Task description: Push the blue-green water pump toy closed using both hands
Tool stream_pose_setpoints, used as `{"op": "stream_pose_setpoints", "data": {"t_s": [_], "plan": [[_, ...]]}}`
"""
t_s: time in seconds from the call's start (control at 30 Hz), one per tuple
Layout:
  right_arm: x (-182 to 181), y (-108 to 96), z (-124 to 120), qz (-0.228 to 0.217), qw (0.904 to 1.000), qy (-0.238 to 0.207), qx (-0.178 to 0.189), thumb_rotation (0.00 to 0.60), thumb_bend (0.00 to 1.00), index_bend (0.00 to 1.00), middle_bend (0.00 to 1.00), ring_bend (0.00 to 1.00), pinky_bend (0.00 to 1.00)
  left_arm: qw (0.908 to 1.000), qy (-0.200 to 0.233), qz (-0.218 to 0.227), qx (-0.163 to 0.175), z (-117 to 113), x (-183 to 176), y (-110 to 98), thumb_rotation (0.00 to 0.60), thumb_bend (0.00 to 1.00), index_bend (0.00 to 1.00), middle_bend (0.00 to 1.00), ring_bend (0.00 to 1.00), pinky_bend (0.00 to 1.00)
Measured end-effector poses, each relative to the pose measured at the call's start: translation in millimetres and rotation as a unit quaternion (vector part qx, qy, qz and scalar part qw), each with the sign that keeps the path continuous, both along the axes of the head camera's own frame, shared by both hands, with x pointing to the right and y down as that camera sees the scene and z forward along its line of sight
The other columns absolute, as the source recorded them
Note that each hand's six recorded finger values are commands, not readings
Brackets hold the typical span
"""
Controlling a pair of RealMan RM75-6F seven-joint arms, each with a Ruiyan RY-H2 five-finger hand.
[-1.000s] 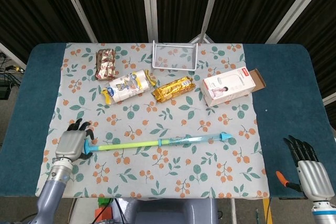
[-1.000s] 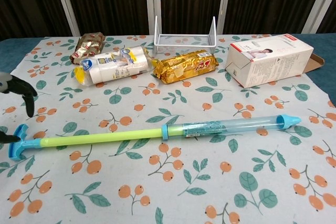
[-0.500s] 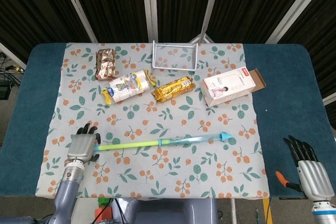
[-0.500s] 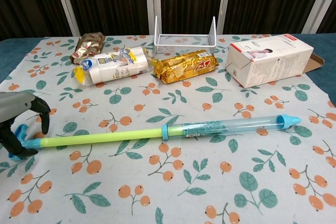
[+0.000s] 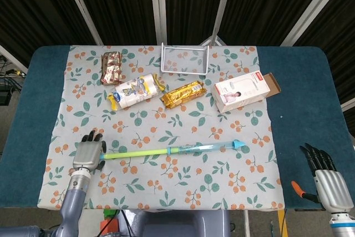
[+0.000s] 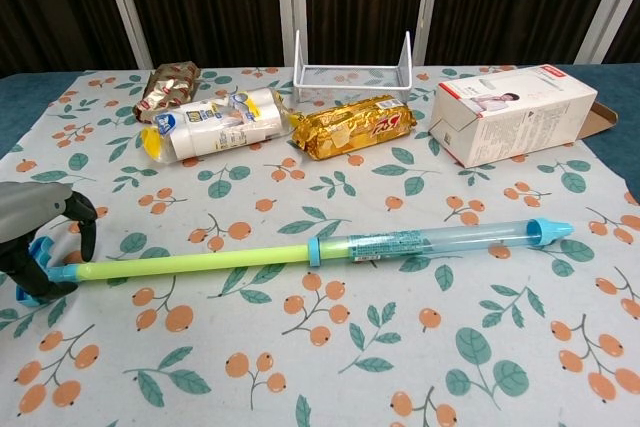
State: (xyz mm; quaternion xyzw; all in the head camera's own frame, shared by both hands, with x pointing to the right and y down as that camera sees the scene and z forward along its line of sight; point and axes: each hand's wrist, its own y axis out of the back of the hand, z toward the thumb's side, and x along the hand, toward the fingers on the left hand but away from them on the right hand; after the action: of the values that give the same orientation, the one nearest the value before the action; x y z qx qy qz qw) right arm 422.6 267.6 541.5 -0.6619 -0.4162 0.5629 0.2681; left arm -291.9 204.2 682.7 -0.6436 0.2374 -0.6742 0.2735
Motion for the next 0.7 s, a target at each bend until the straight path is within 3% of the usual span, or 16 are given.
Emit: {"op": "stream_pose_setpoints", "data": {"t_s": [0.7], "plan": [[-0.7,0.9,-0.7,0.000,1.0000,-0.003,-0.002,0.600,0.31,0.00,0.00,0.00,0.00,1.0000,-0.009,-0.001,-0.002,3.6,-2.3,0.3,0.600,0.51,0.55,0.16,0.01,0.13]]}}
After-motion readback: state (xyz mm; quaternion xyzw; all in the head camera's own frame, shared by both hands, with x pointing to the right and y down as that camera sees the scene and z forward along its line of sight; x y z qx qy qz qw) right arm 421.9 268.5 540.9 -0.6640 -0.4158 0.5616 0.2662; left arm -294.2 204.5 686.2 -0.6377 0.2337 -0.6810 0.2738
